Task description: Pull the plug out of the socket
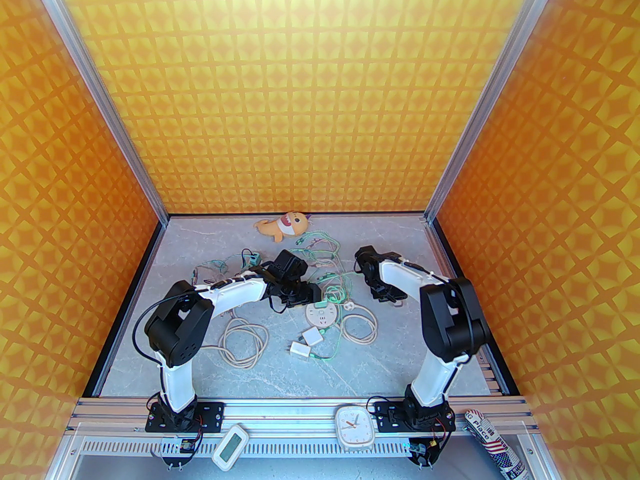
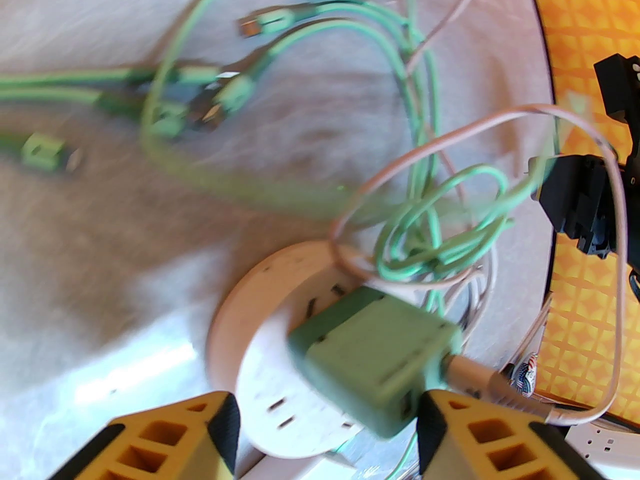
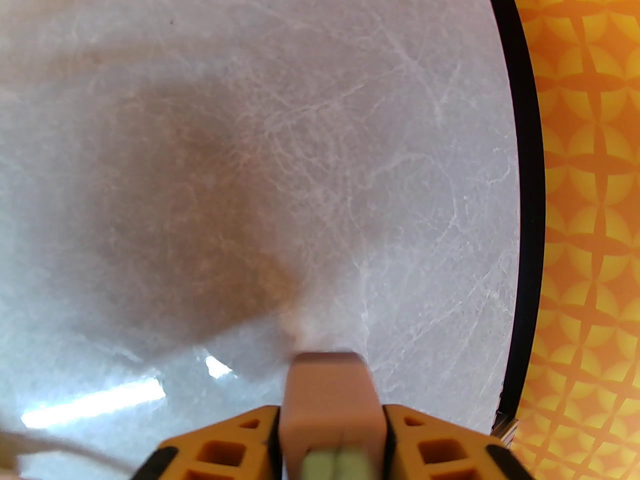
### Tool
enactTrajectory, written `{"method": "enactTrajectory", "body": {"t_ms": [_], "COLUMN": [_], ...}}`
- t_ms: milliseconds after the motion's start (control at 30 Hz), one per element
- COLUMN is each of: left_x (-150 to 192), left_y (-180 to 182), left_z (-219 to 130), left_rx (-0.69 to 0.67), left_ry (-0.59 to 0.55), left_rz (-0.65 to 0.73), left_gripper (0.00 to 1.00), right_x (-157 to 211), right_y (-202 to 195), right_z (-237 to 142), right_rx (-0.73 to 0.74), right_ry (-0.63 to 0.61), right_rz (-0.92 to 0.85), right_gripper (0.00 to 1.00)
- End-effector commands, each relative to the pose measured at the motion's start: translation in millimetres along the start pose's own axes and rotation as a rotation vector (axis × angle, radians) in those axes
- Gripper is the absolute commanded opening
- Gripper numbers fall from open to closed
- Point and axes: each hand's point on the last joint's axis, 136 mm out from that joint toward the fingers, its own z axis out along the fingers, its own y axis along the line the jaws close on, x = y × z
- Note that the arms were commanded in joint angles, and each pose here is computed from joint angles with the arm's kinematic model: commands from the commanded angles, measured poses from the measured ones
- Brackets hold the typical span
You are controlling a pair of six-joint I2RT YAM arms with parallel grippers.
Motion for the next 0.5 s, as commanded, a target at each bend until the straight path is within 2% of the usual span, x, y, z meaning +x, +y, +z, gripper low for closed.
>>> {"method": "enactTrajectory", "body": {"t_ms": [0, 133, 233, 467], "left_x": [4.3, 3.5, 4.1, -1.4], "left_y": [9.5, 4.8, 2.1, -10.2], "left_z": [-18.4, -25.1, -30.9, -42.7], "left_rx": [-0.082, -0.074, -0.071, -0.056], "left_ry": [0.012, 0.002, -0.001, -0.015], "left_rz": [-0.039, -0.035, -0.013, 0.048], "left_gripper": [0.65, 0.65, 0.65, 0.65], "right_x": [-3.5, -3.5, -4.1, -9.9], "right_y": [2.5, 12.4, 20.3, 46.5], "right_z": [0.5, -3.7, -14.3, -64.3], "right_rx": [-0.014, -0.086, -0.177, -0.518], "right_ry": [0.012, 0.015, -0.002, -0.123], "right_rz": [0.006, 0.029, 0.058, 0.11], "right_gripper": [0.43, 0.51, 0.64, 0.84]}}
